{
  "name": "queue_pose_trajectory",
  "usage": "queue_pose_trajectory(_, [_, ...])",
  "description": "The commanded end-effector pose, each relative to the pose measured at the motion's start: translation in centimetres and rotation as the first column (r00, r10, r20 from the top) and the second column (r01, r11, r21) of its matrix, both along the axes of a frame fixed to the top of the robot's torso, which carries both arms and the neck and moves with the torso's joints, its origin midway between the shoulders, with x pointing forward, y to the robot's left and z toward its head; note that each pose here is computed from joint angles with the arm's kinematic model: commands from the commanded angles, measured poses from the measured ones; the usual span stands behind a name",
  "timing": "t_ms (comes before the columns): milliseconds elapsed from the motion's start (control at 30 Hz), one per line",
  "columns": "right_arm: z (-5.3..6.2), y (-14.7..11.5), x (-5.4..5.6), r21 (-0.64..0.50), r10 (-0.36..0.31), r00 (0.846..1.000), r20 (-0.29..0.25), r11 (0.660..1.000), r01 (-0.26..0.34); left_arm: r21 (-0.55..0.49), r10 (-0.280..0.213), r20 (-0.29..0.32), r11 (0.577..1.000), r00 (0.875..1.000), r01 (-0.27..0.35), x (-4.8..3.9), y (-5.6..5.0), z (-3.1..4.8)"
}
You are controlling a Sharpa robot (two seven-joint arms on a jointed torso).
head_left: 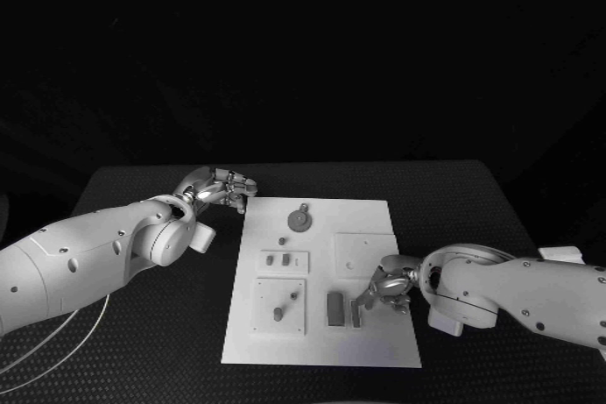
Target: Assemble the parts on the task board
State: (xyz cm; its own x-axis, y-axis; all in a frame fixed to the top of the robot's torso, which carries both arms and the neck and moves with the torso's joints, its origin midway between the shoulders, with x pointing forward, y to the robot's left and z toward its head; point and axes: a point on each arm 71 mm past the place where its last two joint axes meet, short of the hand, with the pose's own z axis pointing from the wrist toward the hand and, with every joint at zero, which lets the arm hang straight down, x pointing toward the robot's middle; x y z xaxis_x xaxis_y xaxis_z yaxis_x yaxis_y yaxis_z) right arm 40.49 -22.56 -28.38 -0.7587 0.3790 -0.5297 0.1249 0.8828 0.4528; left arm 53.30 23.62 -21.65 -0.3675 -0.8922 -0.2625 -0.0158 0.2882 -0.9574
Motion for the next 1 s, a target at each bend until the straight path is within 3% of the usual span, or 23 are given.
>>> queue_pose_trajectory(33, [1.5,0.6,1.1,0.108,0.104,0.993,0.06,0.988,-0.11,-0.022,-0.006,0.0,1.0,1.0,0.006,-0.09,-0.1,0.14])
queue_pose_trajectory(167, [3.4,0.1,3.8,0.22,0.078,0.987,0.142,0.97,-0.108,-0.036,0.011,-0.009,0.999,1.0,-0.012,0.06,0.3,0.13])
queue_pose_trajectory(333, [5.5,-1.7,8.2,0.377,-0.058,0.973,0.221,0.926,-0.03,-0.062,0.052,-0.018,0.997,0.998,-0.053,0.6,1.3,0.47])
queue_pose_trajectory(467, [6.7,-3.2,12.1,0.448,-0.149,0.944,0.294,0.894,0.001,-0.072,0.07,-0.02,0.995,0.997,-0.072,1.51,1.9,0.9])
queue_pose_trajectory(633, [8.4,-4.0,16.3,0.54,-0.301,0.887,0.35,0.839,0.072,-0.079,0.08,-0.014,0.994,0.997,-0.081,2.89,2.8,1.69])
queue_pose_trajectory(700, [8.6,-4.3,17.1,0.561,-0.336,0.867,0.367,0.824,0.082,-0.088,0.077,-0.02,0.993,0.997,-0.079,3.32,3.1,1.9])
queue_pose_trajectory(833, [8.5,-4.1,18.4,0.648,-0.428,0.833,0.35,0.753,0.115,-0.091,0.08,-0.012,0.993,0.997,-0.081,4.11,3.9,2.27])
queue_pose_trajectory(1000, [8.3,-4.3,18.8,0.702,-0.483,0.81,0.334,0.7,0.127,-0.122,0.129,-0.005,0.984,0.992,-0.128,4.97,4.2,2.31])
